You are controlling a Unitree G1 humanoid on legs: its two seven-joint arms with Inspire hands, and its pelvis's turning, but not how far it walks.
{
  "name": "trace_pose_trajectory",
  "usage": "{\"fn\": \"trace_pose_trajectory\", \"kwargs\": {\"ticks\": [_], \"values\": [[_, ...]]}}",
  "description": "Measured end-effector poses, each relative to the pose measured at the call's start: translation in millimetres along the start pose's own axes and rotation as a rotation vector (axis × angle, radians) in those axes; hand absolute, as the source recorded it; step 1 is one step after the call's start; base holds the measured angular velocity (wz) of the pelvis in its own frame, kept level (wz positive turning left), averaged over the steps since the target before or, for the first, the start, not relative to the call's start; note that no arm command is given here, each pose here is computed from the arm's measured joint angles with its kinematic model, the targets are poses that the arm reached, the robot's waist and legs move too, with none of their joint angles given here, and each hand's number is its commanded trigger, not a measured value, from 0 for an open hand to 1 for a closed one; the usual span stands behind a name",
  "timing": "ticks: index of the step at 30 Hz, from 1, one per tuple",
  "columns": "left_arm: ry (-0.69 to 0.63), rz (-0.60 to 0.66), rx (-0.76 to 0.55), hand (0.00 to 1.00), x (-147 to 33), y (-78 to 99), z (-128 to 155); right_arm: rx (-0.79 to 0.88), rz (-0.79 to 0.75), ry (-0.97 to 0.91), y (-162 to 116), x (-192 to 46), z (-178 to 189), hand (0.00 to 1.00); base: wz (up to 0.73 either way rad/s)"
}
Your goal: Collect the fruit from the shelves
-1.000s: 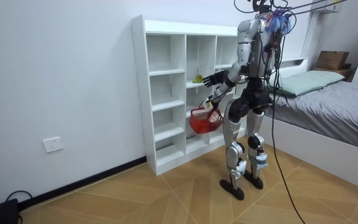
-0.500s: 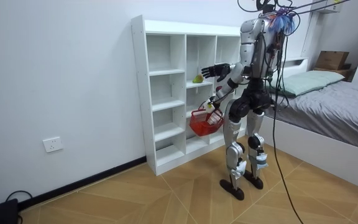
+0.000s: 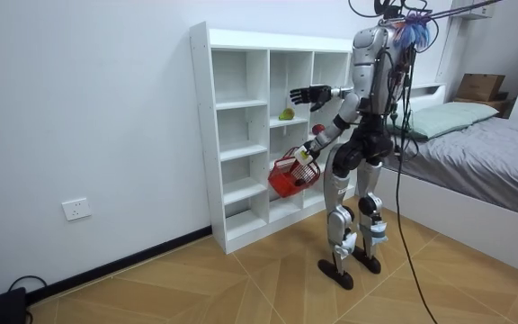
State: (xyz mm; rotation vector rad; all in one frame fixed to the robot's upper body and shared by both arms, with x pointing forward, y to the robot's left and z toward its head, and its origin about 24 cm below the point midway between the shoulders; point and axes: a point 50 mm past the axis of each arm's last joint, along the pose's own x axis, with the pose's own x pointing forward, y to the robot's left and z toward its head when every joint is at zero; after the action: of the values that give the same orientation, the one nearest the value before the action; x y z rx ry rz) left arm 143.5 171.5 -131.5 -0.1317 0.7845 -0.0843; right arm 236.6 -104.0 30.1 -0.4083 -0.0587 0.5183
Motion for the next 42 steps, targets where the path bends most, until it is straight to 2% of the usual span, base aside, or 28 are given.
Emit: {"fn": "trace_pose_trajectory", "kwargs": {"ticks": [6, 12, 18, 23, 29, 38, 42], "values": [[0.019, -0.001, -0.004, 1.0, -1.7, -0.2, -3.5, -0.008, -0.054, 0.001, -12.2, 2.0, -0.3, 0.0, 0.1], [-0.047, -0.01, -0.007, 1.0, -1.6, -1.6, 11.2, -0.013, -0.125, 0.034, -27.4, 19.1, -7.8, 0.0, 0.16], [-0.033, -0.007, 0.008, 1.0, -2.6, 3.2, 10.3, 0.005, -0.2, 0.078, -39.4, 30.1, -16.7, 0.0, 0.2], [-0.025, 0.004, 0.017, 1.0, -3.9, 13.3, 12.5, -0.039, -0.325, 0.142, -71.9, 42.7, -25.6, 0.0, 0.19], [-0.02, 0.029, 0.044, 1.0, -5.9, 24.4, 15.8, -0.01, -0.441, 0.157, -100.7, 44.3, -25.5, 0.0, 0.09], [-0.009, 0.028, 0.087, 1.0, -3.4, 26.8, 21.3, -0.076, -0.572, 0.179, -142.5, 39.3, -21.8, 0.0, 0.11], [0.001, 0.035, 0.095, 1.0, -3.5, 30.3, 22.7, -0.046, -0.593, 0.17, -147.1, 39.9, -19.3, 0.0, 0.0]]}}
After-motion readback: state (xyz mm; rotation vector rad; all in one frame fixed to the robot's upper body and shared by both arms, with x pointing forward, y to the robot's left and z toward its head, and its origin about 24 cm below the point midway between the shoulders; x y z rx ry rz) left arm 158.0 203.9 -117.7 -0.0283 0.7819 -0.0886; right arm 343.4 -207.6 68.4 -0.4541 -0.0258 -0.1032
